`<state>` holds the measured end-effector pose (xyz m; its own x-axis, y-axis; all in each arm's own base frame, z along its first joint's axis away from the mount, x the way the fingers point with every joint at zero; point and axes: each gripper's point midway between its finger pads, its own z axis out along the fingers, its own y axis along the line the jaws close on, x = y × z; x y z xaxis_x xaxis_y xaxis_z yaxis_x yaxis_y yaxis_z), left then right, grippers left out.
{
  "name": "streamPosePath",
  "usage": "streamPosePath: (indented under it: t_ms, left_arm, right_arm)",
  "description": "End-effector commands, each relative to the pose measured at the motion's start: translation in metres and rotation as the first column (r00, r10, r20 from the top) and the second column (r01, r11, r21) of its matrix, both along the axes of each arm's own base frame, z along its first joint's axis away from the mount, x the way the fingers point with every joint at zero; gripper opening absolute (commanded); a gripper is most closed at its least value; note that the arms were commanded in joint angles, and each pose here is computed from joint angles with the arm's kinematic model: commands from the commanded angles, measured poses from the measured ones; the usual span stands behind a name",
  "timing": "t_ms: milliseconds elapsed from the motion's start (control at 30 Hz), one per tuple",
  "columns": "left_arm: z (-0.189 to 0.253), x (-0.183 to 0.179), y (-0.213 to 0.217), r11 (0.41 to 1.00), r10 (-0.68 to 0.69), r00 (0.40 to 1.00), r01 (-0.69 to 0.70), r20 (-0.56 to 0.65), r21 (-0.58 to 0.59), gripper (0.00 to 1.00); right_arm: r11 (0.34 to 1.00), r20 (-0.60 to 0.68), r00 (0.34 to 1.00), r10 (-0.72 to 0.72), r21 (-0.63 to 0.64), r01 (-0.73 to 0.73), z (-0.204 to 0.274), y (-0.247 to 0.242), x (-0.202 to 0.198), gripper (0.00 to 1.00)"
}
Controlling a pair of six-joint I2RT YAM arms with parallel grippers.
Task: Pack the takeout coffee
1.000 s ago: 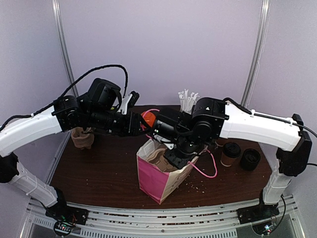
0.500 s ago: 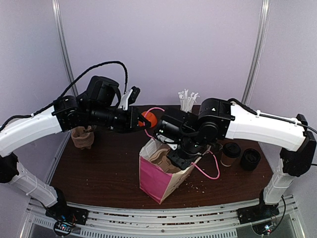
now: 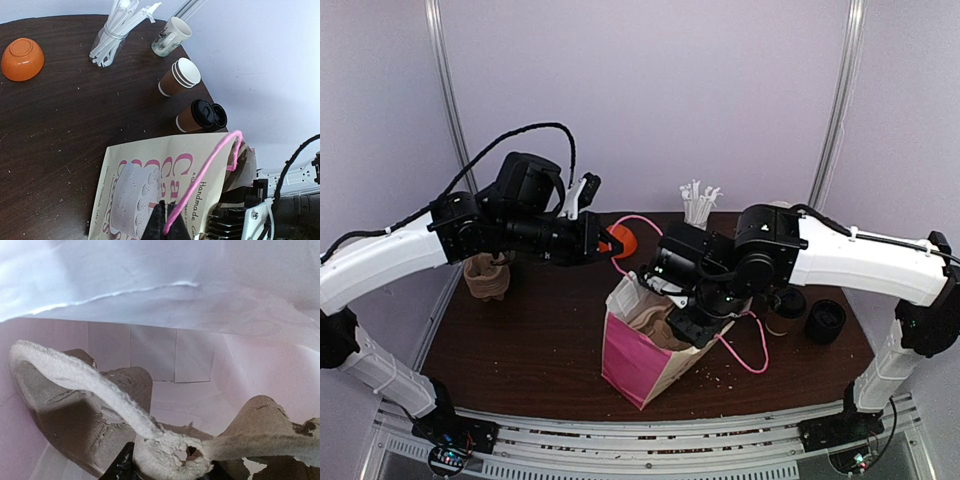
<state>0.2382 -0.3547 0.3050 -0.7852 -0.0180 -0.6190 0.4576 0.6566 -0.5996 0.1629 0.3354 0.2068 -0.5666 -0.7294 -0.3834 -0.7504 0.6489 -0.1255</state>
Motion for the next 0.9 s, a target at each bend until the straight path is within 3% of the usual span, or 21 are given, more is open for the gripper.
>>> streamPosePath:
  t_ms: [0, 867]
  left_arm:
    - [0.024, 0.012, -0.005, 0.998, 0.028, 0.999, -0.025, 0.043, -0.064, 0.00]
    - [0.032, 0.023, 0.007, 0.992, 0.118, 0.991, -0.116, 0.062, -0.042, 0.00]
  right_arm:
    - [0.999, -0.037, 0.999, 0.021, -0.036, -0.022, -0.008, -0.008, -0.007, 0.37]
    - [0.995, -0.085, 0.994, 0.074, -0.066, -0.080, -0.029, -0.009, -0.016, 0.37]
